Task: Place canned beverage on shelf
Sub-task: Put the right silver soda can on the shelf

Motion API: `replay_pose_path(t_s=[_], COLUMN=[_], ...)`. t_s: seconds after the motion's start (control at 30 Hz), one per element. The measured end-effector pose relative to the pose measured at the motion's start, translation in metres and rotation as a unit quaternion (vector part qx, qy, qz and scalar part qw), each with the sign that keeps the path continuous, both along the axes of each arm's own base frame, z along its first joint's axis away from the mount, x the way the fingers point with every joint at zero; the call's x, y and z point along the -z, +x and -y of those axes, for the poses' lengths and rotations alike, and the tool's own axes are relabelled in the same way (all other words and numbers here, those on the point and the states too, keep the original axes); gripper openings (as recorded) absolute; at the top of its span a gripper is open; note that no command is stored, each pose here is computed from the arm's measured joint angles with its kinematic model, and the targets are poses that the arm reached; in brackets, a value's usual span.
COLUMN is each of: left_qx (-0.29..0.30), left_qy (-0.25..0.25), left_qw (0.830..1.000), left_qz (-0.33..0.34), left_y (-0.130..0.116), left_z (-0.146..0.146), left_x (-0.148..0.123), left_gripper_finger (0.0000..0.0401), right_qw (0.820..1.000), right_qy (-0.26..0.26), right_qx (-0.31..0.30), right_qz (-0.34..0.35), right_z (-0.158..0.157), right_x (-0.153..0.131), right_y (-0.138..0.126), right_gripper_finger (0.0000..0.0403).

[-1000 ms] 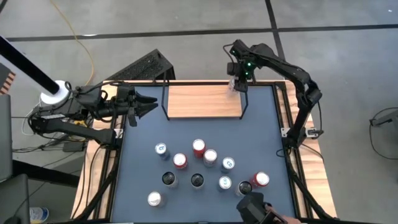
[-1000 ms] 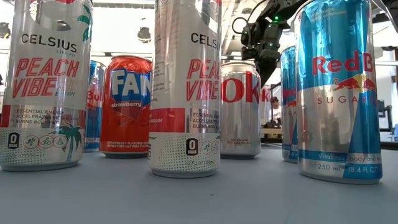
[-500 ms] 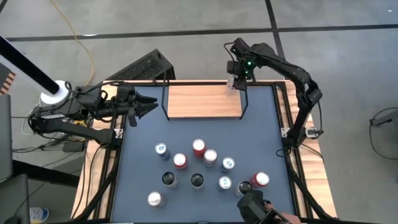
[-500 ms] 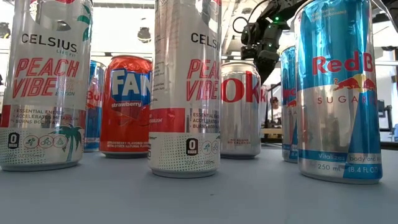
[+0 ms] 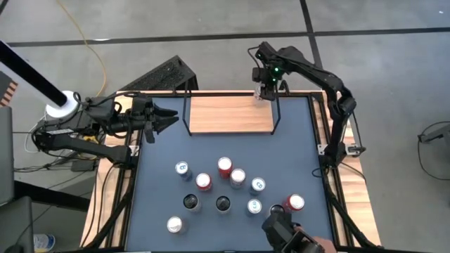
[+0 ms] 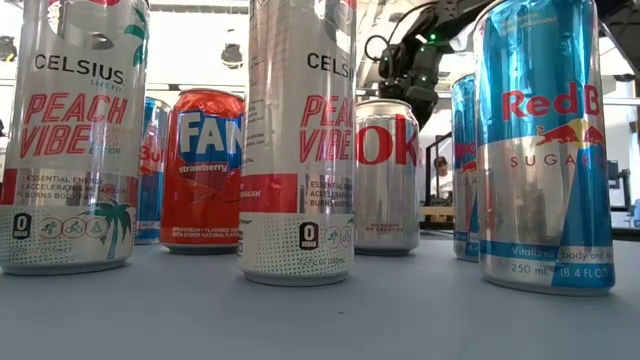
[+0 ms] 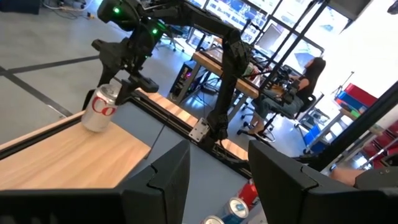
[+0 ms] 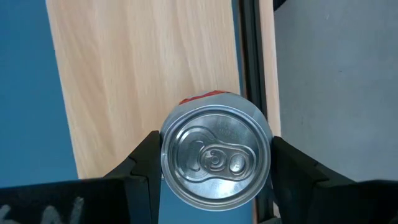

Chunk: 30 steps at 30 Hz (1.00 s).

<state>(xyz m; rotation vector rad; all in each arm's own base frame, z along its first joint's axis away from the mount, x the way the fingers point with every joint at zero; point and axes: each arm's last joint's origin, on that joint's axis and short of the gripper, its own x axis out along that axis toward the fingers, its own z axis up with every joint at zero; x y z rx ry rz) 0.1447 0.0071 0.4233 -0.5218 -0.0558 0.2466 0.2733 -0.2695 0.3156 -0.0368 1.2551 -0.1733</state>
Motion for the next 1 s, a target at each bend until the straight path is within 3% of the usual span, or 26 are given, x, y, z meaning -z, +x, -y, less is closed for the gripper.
replay_pose_path(t_s=[0.47, 0.67, 1.0], left_qx=[0.001, 0.001, 0.004], left_qy=[-0.001, -0.001, -0.001], left_qw=[1.0, 1.0, 1.0], left_qz=[0.0, 0.0, 0.0], left_y=[0.0, 0.0, 0.0], left_z=[0.0, 0.0, 0.0], left_x=[0.0, 0.0, 0.0], left_gripper_finger=[0.0152, 0.0152, 0.0152], right_qw=[1.0, 0.998, 0.998], right_qy=[0.025, 0.053, 0.053], right_qx=[0.015, 0.021, 0.021], right_qz=[-0.004, -0.023, -0.026], right_z=[0.004, 0.008, 0.009], right_x=[-0.002, 0.013, 0.017], right_y=[-0.011, -0.005, -0.001], right_gripper_finger=[0.0203, 0.0203, 0.0214])
